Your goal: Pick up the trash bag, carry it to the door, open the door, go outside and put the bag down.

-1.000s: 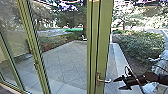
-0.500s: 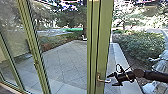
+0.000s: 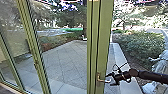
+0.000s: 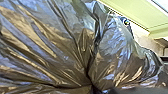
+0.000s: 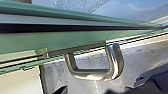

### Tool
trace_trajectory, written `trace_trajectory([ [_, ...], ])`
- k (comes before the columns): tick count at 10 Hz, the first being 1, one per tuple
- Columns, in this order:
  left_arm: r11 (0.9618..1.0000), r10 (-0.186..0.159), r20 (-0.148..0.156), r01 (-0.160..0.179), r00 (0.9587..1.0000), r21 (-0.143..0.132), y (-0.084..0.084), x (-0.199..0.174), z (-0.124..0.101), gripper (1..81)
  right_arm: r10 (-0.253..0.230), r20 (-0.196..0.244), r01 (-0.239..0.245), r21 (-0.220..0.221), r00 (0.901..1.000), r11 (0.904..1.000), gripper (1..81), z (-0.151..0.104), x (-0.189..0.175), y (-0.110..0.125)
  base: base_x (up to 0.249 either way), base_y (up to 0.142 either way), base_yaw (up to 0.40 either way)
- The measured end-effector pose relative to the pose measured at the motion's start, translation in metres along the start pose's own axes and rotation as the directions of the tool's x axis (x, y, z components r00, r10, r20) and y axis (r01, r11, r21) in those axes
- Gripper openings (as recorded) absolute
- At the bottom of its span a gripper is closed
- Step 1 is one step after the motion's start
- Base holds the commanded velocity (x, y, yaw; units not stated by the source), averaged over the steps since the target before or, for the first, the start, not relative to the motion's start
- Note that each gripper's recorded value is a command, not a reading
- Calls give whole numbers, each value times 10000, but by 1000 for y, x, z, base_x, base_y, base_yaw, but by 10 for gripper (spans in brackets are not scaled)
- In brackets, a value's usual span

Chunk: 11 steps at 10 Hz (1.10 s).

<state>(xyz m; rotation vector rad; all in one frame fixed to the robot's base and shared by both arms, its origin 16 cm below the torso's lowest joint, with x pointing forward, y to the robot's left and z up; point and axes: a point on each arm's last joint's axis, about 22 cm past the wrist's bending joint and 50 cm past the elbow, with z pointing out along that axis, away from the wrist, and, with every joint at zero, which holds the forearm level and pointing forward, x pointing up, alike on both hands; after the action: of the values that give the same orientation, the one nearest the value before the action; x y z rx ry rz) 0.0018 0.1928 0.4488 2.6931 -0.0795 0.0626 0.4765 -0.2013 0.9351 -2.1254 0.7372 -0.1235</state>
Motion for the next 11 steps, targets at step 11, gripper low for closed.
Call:
trace_trajectory([
  [11, 9998, -46, 3, 46, 10000, 170, -7, 0, 0, 10, 1013, -427, -1051, -972, 9939, 9897, 811, 66, 31, 25, 0, 0, 0],
])
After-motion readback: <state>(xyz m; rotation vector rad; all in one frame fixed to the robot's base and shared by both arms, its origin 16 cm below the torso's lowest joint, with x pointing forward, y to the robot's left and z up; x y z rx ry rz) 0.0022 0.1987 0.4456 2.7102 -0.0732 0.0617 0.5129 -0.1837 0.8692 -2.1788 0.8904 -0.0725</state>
